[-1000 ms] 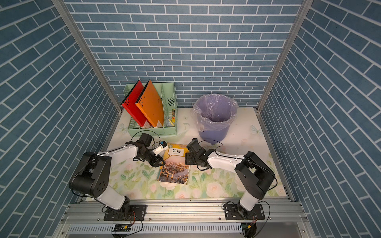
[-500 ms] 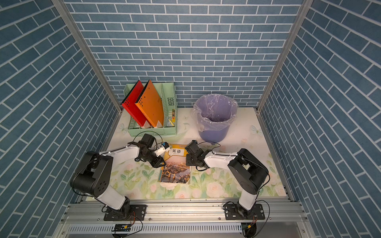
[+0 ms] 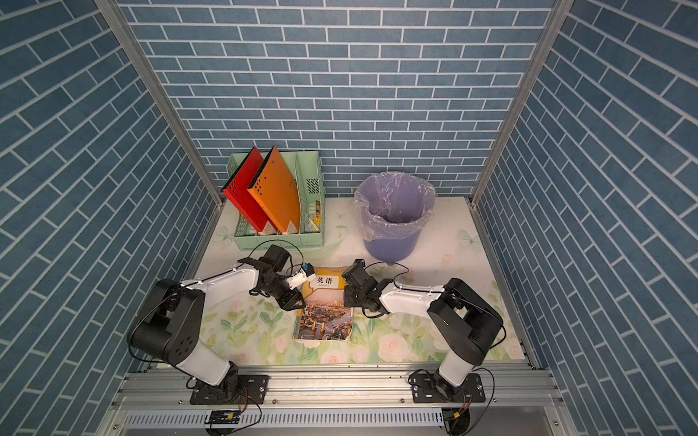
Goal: Peel off the used sticky note
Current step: Adjust the book at the center of the board, then reset both arms
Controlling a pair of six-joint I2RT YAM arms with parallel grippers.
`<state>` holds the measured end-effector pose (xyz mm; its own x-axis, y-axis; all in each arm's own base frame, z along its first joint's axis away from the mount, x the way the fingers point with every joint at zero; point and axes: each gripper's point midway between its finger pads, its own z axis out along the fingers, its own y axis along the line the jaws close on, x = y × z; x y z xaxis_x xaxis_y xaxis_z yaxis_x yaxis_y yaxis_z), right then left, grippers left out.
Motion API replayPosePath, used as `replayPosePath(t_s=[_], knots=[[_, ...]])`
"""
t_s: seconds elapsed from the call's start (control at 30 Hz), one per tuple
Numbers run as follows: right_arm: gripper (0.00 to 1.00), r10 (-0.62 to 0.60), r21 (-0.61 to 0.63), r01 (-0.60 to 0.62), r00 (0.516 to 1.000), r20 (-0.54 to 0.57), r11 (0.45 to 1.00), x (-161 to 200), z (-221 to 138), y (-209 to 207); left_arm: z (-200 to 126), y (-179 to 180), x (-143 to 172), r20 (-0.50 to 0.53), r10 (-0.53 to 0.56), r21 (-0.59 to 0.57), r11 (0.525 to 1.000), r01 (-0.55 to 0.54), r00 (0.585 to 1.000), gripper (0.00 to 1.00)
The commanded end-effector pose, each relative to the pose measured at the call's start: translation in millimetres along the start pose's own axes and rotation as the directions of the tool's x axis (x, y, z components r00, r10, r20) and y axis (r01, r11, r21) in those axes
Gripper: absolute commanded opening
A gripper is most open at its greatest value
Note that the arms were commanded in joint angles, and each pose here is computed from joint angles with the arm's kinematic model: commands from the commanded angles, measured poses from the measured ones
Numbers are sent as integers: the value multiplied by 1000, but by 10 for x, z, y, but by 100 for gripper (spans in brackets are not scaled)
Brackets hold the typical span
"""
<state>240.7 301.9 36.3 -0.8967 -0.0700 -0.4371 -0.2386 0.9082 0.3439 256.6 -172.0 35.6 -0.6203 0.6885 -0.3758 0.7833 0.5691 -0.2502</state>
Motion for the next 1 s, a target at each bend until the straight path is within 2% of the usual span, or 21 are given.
replayPosePath(t_s=[0.0,0.07,0.13,0.23,0.33,0.37,0.53,0.63,0.77,0.9,0.97], knots=[[37,3,-22,-2,1000,23,1000,-2,-107,31,-145,38,-178,51,14,-18,1000,-13,999,49],[47,7,-25,-6,999,34,1000,-8,-132,20,-186,41,-205,61,11,-27,1000,-10,998,53],[56,5,-31,-3,999,46,1000,-34,-165,29,-232,41,-208,67,9,-40,999,-7,998,66],[65,-9,-31,11,997,74,999,-116,-274,59,-351,84,-215,84,7,-86,996,0,996,80],[76,-28,-10,30,991,132,1000,-263,-489,36,-564,214,-261,129,-17,-144,989,35,992,97],[79,-37,-5,38,987,157,999,-333,-595,26,-666,271,-283,150,-28,-162,985,52,988,99],[99,-48,77,25,949,312,997,-704,-1293,-286,-1297,676,-327,295,-117,-246,950,193,948,100],[100,-29,134,-25,924,381,991,-786,-1658,-580,-1545,886,-220,356,-153,-299,916,267,922,100],[99,15,222,-138,877,480,965,-763,-2068,-1066,-1683,1066,-16,433,-217,-323,869,376,875,100],[99,28,348,-267,827,561,899,-742,-2380,-1541,-1798,1225,97,565,-218,-358,804,475,796,100],[100,19,429,-331,809,588,840,-718,-2453,-1798,-1812,1281,146,619,-199,-380,771,511,760,100]])
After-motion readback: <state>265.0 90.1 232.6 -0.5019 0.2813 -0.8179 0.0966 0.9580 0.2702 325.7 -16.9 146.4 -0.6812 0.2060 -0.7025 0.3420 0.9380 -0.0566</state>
